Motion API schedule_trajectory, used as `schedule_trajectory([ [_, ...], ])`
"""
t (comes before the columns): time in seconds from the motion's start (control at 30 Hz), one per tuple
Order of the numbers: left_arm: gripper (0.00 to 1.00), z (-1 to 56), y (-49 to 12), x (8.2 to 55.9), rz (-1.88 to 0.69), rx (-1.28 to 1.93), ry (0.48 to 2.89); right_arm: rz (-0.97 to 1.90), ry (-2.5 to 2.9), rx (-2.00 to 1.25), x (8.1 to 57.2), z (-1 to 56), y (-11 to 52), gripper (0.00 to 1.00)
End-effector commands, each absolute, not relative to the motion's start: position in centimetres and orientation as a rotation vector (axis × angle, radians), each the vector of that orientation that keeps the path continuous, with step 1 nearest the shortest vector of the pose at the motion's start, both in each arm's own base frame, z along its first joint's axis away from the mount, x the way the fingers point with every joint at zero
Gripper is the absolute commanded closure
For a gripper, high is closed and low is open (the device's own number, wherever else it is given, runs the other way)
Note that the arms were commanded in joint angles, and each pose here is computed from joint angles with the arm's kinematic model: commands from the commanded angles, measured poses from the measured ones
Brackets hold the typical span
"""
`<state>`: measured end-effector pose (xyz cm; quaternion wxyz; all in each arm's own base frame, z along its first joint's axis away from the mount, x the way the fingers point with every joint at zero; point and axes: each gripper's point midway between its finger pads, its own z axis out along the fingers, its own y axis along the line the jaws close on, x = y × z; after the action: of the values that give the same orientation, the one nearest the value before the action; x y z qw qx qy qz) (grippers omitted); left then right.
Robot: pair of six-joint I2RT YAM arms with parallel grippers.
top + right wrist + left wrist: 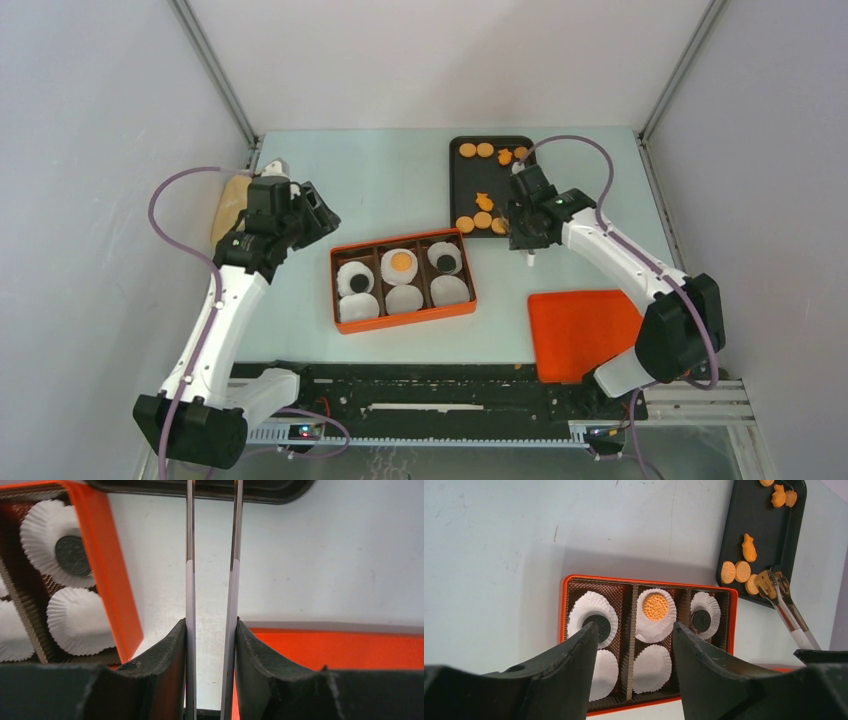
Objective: Pack the cookies
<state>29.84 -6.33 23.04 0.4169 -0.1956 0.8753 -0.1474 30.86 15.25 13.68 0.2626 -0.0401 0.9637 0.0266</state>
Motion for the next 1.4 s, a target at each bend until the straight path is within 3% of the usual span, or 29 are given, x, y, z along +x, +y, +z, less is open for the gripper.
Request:
schedule_trajectory([
  [0.0, 0.38, 23.0, -6.8, 30.2, -0.412, -0.472, 2.187, 0.067, 2.494, 0.078, 32.3, 16.5, 12.4, 0.74],
  [0.6, 0.39, 22.5, -7.0, 30.5, -0.417, -0.462, 2.196, 0.049, 2.608, 0.224, 32.7, 12.1, 10.3, 0.76],
  [1.1, 0.39, 22.3, -7.0, 30.6, -0.413, -0.466, 2.203, 0.329, 2.598, 0.229, 39.5, 11.9, 13.4, 0.75],
  [1.37, 0.39, 22.7, -7.0, 30.7, -0.415, -0.463, 2.199, 0.320, 2.568, 0.262, 40.5, 13.0, 13.0, 0.64],
])
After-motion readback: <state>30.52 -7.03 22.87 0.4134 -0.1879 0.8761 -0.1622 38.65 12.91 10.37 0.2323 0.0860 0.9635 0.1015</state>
